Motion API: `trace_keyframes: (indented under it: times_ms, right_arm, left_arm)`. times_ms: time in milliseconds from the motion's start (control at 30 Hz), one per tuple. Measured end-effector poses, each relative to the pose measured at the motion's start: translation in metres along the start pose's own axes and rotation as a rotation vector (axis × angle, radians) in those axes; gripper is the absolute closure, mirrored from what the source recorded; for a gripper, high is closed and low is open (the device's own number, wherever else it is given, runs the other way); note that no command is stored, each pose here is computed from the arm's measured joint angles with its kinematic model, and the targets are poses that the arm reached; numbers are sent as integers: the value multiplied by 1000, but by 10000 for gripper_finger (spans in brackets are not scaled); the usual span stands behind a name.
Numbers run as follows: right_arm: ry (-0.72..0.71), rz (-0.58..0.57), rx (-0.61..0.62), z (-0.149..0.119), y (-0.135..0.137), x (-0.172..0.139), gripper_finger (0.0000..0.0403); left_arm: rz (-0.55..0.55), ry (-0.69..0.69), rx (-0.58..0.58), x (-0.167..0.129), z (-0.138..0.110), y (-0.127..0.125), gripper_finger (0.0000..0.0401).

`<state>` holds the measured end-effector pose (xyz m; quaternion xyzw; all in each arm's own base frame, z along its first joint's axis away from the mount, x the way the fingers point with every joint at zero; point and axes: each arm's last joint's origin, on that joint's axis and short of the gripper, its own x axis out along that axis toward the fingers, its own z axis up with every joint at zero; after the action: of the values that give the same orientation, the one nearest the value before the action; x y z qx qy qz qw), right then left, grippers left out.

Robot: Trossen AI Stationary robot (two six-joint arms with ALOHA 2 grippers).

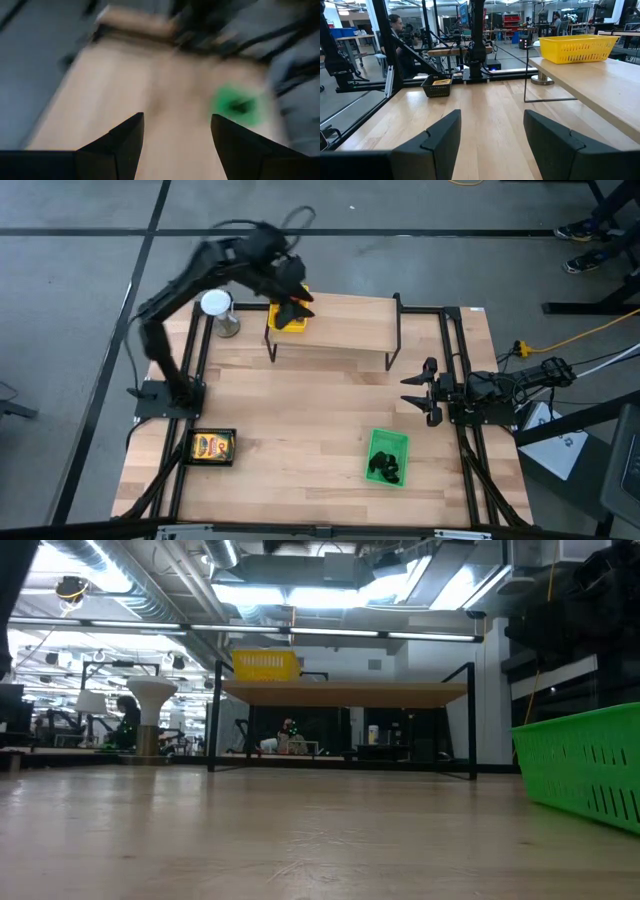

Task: Pick & Place Office Desk Supplies
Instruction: Put the black bin with crayon boxes on the shelf

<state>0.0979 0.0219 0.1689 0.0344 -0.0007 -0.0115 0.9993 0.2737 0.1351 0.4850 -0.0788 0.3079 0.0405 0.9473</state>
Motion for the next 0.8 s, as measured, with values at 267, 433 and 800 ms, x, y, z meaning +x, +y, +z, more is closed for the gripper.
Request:
trace_keyframes:
  times_ms: [267,433,800]
  right_arm:
    - [0,0,0,0,0,0,184]
    - [0,0,0,0,0,0,184]
    - [1,0,0,0,0,0,184]
  left_arm:
    - [-67,-51,42,-50,-10,-66,173]
    - [-2,140,-22,-71,-39,-105,173]
    - [158,222,-453,-65,-94,-193,190]
